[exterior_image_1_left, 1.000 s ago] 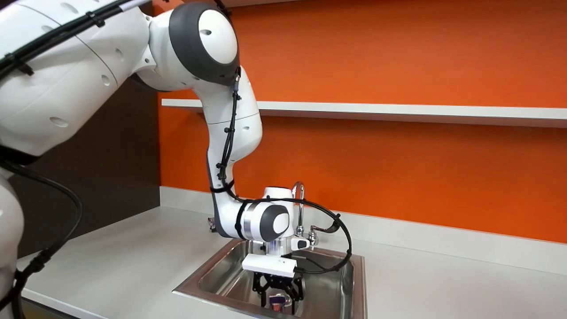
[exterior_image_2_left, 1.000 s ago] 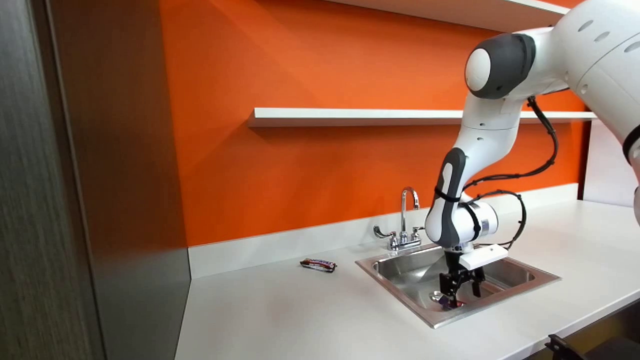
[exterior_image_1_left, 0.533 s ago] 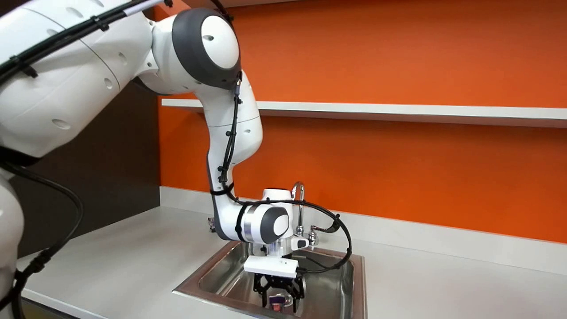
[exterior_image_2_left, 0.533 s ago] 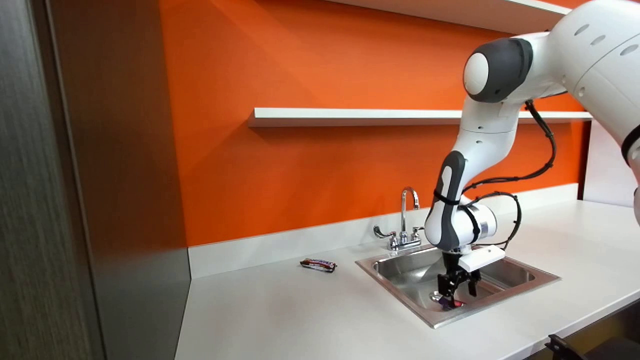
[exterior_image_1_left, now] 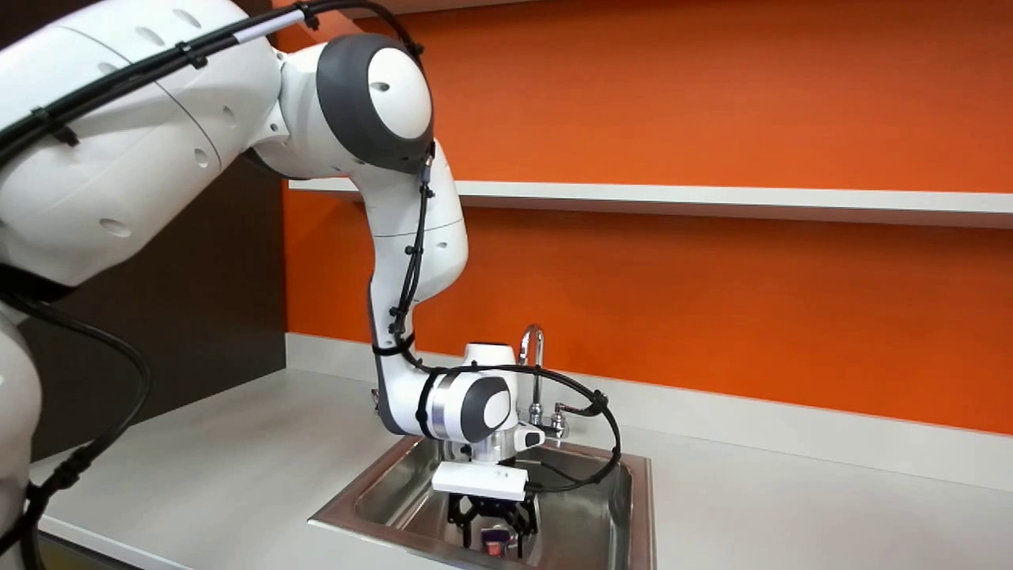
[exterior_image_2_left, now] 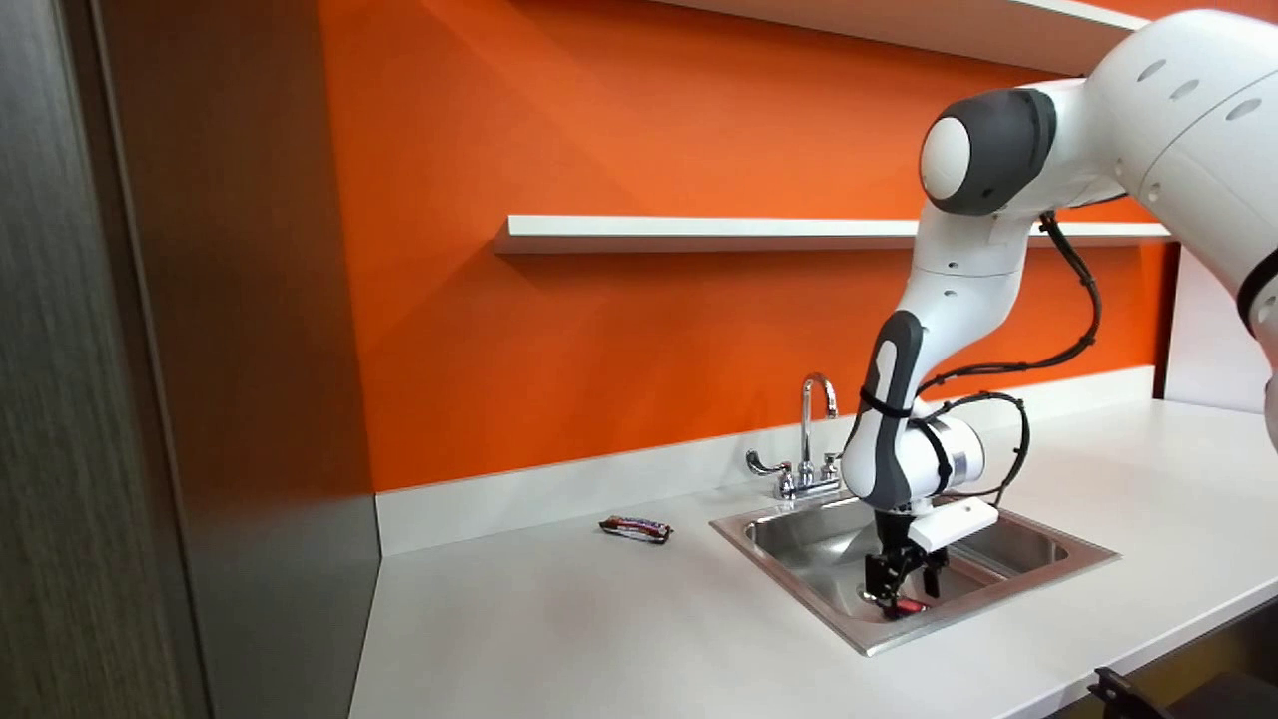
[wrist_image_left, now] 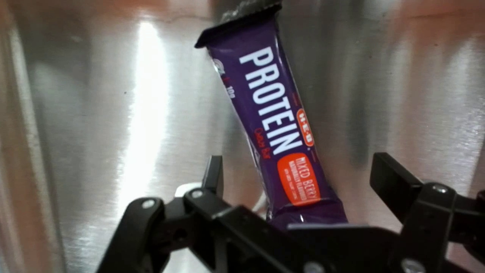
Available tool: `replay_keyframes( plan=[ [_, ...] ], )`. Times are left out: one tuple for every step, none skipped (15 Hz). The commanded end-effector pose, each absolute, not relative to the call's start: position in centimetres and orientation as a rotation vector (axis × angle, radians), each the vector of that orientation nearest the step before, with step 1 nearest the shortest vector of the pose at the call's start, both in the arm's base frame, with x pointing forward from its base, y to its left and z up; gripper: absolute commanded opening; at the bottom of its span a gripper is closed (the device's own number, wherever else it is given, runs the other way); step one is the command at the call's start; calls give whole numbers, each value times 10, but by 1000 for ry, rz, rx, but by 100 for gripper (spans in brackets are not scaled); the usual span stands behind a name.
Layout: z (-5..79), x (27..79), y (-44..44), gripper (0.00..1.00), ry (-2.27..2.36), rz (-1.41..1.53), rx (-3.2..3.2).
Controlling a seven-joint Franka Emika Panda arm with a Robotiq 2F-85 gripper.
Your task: Remove the purple bar from the sink and put it on the counter
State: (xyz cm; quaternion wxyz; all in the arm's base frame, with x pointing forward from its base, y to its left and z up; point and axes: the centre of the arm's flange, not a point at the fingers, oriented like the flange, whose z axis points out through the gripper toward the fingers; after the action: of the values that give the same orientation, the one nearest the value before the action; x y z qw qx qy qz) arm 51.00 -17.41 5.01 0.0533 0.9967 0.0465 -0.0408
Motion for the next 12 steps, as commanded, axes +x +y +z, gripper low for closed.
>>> replay_keyframes(
  plan=[
    [47, 514, -180, 100, 191, -101, 3040],
    [47, 514, -180, 100, 191, -101, 3041],
    [46, 514, -181, 100, 190, -102, 3042],
    [46, 514, -182, 100, 189, -103, 3042],
    [45, 514, -182, 100, 187, -105, 3042],
    [44, 513, -183, 100, 185, -106, 3042],
    [44, 513, -183, 100, 184, -107, 3042],
    [43, 513, -184, 100, 183, -107, 3042],
    [43, 513, -184, 98, 183, -108, 3043],
    [43, 513, -184, 73, 182, -108, 3045],
    [42, 513, -184, 73, 182, -110, 3045],
    [42, 513, -184, 66, 184, -112, 3045]
  ],
)
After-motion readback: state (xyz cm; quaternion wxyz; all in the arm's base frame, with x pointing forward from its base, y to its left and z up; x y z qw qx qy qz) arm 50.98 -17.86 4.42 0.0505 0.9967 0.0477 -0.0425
